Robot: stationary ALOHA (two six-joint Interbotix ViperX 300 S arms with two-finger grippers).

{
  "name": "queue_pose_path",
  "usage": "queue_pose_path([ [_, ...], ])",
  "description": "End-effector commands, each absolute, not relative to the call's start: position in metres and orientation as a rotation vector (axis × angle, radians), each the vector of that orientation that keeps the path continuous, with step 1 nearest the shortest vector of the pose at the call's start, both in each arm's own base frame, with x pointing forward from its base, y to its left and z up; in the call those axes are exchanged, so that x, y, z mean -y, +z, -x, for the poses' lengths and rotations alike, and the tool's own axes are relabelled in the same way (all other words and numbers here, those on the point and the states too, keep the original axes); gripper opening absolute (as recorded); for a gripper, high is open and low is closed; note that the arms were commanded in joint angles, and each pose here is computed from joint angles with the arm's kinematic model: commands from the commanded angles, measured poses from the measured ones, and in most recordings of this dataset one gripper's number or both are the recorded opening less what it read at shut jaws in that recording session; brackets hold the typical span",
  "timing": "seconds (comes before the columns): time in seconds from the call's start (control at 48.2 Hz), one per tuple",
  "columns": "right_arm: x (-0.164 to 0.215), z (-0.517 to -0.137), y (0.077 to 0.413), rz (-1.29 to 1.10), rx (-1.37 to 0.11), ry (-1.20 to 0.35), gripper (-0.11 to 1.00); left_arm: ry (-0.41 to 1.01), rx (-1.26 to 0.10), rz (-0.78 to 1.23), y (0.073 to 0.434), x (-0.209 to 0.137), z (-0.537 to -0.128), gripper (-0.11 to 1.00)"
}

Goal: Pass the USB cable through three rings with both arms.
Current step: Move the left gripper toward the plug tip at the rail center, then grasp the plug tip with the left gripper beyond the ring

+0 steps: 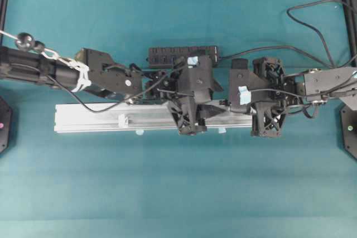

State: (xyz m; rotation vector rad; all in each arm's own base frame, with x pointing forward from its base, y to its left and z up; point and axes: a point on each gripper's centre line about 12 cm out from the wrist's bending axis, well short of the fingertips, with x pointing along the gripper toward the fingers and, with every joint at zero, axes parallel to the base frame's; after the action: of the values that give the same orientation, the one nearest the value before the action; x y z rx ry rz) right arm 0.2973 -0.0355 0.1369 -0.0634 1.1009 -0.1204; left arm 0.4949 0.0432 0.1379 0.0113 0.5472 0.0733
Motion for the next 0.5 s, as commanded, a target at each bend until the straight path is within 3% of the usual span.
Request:
queue_pose_path([
  [0.0,0.036,-0.3,0.143,0.056,-1.074,-0.126,-0.06,0.072,-0.526,-0.017,0.142,-0.044,-0.5,0.64],
  [0.477,0.036,-0.301,0.143,0.054,-1.061,-0.124,-0.06,0.071,-0.541,-0.015,0.132,-0.043,-0.502,0.64],
])
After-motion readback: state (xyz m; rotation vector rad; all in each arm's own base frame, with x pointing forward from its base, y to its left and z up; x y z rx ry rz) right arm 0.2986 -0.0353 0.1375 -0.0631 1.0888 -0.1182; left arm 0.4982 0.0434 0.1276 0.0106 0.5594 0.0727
